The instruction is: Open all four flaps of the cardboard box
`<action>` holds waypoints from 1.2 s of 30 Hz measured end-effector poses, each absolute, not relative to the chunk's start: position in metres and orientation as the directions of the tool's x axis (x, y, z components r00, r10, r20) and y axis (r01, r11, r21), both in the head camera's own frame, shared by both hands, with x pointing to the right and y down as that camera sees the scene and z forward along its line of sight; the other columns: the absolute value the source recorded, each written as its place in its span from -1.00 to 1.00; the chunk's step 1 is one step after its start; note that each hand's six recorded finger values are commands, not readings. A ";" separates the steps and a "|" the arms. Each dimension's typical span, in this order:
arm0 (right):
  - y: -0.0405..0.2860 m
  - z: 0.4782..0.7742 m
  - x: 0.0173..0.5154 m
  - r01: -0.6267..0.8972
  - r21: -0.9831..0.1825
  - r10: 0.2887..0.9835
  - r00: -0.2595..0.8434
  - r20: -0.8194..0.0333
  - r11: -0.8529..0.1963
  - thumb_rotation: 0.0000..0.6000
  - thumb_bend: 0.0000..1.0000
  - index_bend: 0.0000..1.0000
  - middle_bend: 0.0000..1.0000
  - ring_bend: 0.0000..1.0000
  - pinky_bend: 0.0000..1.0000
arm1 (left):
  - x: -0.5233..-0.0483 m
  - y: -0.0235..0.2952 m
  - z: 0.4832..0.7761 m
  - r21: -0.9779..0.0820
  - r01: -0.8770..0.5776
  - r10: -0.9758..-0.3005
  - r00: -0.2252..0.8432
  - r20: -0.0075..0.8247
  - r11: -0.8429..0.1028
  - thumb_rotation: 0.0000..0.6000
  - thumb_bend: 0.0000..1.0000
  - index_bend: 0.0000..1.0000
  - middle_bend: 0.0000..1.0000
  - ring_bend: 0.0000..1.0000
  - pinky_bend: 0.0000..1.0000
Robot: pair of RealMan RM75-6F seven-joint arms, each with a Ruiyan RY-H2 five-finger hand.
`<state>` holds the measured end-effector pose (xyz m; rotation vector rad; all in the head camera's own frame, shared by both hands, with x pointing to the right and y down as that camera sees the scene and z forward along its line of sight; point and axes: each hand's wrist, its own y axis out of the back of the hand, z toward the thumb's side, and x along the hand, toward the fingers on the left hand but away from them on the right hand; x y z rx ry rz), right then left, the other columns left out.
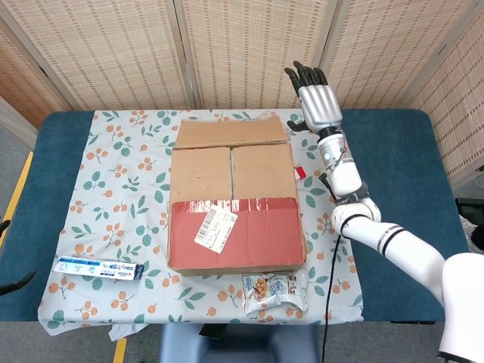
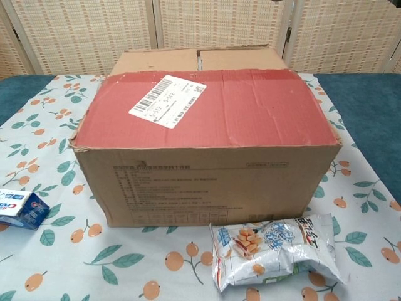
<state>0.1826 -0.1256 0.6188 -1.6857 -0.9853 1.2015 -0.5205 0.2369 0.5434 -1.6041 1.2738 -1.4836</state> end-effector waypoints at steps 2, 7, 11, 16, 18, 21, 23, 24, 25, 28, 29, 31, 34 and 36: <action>-0.126 0.621 0.187 0.131 -0.925 0.918 0.232 -0.321 -0.356 1.00 -0.49 -1.00 -1.00 -1.00 -1.00 | -0.521 0.237 0.544 -0.902 -0.242 -0.918 -0.088 0.387 -0.357 1.00 -0.57 -1.00 -1.00 -1.00 -1.00; -0.109 0.621 0.189 0.132 -0.915 0.902 0.271 -0.336 -0.381 1.00 -0.49 -1.00 -1.00 -1.00 -1.00 | -0.520 0.237 0.544 -0.903 -0.235 -0.918 -0.088 0.387 -0.359 1.00 -0.57 -1.00 -1.00 -1.00 -1.00; -0.082 0.612 0.189 0.163 -0.883 0.866 0.336 -0.371 -0.441 1.00 -0.49 -1.00 -1.00 -1.00 -1.00 | -0.518 0.238 0.545 -0.903 -0.225 -0.916 -0.084 0.392 -0.366 1.00 -0.57 -1.00 -1.00 -1.00 -1.00; -0.048 0.587 0.195 0.194 -0.828 0.812 0.404 -0.421 -0.526 1.00 -0.49 -1.00 -1.00 -1.00 -0.97 | -0.517 0.236 0.548 -0.901 -0.220 -0.913 -0.081 0.400 -0.375 1.00 -0.57 -1.00 -1.00 -1.00 -1.00; -0.035 0.573 0.203 0.204 -0.803 0.791 0.420 -0.445 -0.560 1.00 -0.49 -1.00 -1.00 -1.00 -0.94 | -0.516 0.236 0.549 -0.901 -0.213 -0.913 -0.082 0.401 -0.377 1.00 -0.57 -1.00 -1.00 -1.00 -1.00; -0.018 0.556 0.215 0.228 -0.754 0.759 0.432 -0.488 -0.615 1.00 -0.49 -1.00 -1.00 -1.00 -0.91 | -0.514 0.234 0.551 -0.902 -0.204 -0.912 -0.080 0.402 -0.380 1.00 -0.57 -1.00 -1.00 -1.00 -1.00; -0.008 0.553 0.223 0.258 -0.709 0.735 0.434 -0.522 -0.656 1.00 -0.49 -1.00 -1.00 -1.00 -0.87 | -0.514 0.233 0.553 -0.902 -0.203 -0.912 -0.077 0.404 -0.382 1.00 -0.57 -1.00 -1.00 -1.00 -1.00; -0.003 0.554 0.225 0.272 -0.686 0.723 0.436 -0.537 -0.674 1.00 -0.49 -1.00 -1.00 -0.99 -0.85 | -0.514 0.233 0.555 -0.901 -0.201 -0.911 -0.077 0.406 -0.385 1.00 -0.57 -1.00 -1.00 -1.00 -1.00; 0.002 0.555 0.228 0.286 -0.662 0.709 0.438 -0.552 -0.693 1.00 -0.49 -1.00 -1.00 -0.97 -0.82 | -0.514 0.232 0.556 -0.900 -0.199 -0.910 -0.078 0.408 -0.387 1.00 -0.57 -1.00 -1.00 -1.00 -1.00; 0.015 0.560 0.233 0.342 -0.568 0.661 0.449 -0.601 -0.749 1.00 -0.49 -1.00 -1.00 -0.91 -0.69 | -0.515 0.231 0.559 -0.899 -0.196 -0.906 -0.085 0.414 -0.392 1.00 -0.57 -1.00 -1.00 -1.00 -1.00; 0.020 0.562 0.234 0.372 -0.523 0.642 0.454 -0.618 -0.767 1.00 -0.49 -1.00 -1.00 -0.90 -0.66 | -0.515 0.230 0.560 -0.898 -0.195 -0.906 -0.086 0.415 -0.393 1.00 -0.57 -1.00 -1.00 -1.00 -1.00; 0.026 0.566 0.234 0.423 -0.450 0.615 0.463 -0.638 -0.787 1.00 -0.49 -1.00 -1.00 -0.85 -0.58 | -0.515 0.229 0.561 -0.896 -0.194 -0.903 -0.088 0.420 -0.398 1.00 -0.57 -1.00 -1.00 -1.00 -1.00; 0.033 0.569 0.232 0.522 -0.315 0.578 0.481 -0.659 -0.793 1.00 -0.49 -1.00 -0.99 -0.78 -0.48 | -0.514 0.228 0.564 -0.894 -0.191 -0.900 -0.089 0.428 -0.406 1.00 -0.57 -1.00 -1.00 -1.00 -1.00; 0.036 0.571 0.230 0.587 -0.222 0.561 0.494 -0.664 -0.779 1.00 -0.49 -1.00 -0.97 -0.77 -0.46 | -0.515 0.228 0.565 -0.892 -0.191 -0.898 -0.091 0.431 -0.409 1.00 -0.57 -1.00 -1.00 -1.00 -1.00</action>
